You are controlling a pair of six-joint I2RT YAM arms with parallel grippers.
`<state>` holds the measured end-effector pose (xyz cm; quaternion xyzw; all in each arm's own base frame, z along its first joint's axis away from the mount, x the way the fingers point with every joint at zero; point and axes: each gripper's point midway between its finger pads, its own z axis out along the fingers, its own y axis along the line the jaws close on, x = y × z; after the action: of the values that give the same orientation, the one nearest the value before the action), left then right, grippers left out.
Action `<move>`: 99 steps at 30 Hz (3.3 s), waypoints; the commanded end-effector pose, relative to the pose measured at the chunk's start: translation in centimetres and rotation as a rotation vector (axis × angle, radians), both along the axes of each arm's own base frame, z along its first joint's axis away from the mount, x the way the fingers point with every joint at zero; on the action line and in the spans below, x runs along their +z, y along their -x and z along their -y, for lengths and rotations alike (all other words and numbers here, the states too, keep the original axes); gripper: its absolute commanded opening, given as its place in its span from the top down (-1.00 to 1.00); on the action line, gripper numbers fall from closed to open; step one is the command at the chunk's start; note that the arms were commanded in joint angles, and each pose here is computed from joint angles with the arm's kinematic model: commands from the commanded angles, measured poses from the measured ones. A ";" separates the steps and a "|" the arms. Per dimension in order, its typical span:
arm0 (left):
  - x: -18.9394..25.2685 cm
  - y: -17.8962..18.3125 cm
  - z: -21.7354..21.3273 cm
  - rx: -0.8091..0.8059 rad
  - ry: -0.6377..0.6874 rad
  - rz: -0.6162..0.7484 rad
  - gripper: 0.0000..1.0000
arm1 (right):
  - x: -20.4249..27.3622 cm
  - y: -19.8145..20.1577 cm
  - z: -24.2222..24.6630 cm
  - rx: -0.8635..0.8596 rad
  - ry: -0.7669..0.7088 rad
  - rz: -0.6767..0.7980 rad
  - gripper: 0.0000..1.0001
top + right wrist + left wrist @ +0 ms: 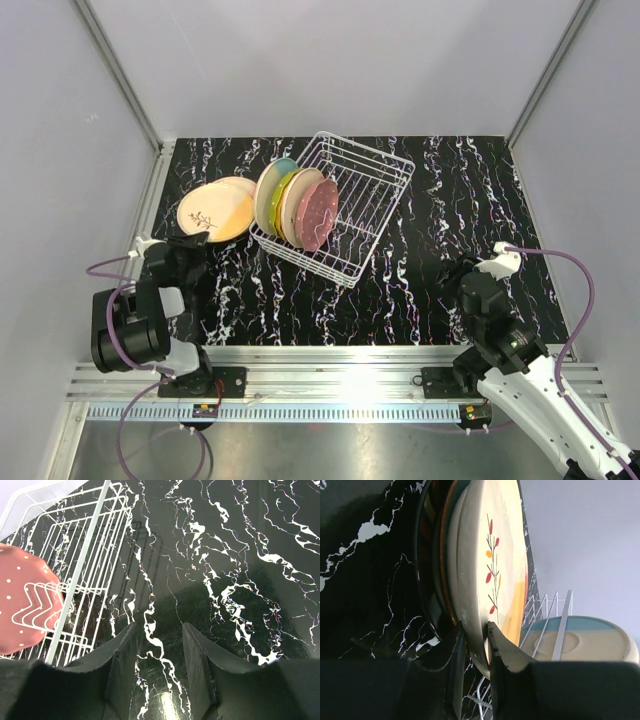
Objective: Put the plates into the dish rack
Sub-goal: Grab a plate with the left arm, then insert the plate into the dish rack
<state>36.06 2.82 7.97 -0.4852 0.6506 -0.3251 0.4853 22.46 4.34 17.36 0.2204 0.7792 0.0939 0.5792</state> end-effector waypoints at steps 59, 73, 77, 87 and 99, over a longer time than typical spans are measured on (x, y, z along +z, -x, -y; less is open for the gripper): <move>41.5 9.6 9.7 -0.377 -0.818 0.666 1.00 | 7.0 -0.4 -8.1 0.391 -0.131 0.015 0.28; 40.0 8.5 26.5 -0.755 -0.790 0.717 1.00 | 13.9 -0.2 -13.2 0.627 -0.277 0.166 0.49; 37.7 7.1 30.9 -0.792 -0.817 0.662 1.00 | 12.7 -1.0 -15.1 0.674 -0.332 0.141 0.48; 36.7 4.7 36.0 -0.774 -0.927 0.612 1.00 | 10.2 -4.2 -16.8 0.657 -0.331 0.131 0.50; 34.8 4.8 36.1 -0.793 -1.131 0.605 1.00 | 5.9 -8.9 -20.8 0.688 -0.327 0.044 0.49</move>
<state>31.06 -34.13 35.99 0.2569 0.7454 -0.1928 0.5842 29.79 23.77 19.58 0.0438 0.8085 0.3768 0.4500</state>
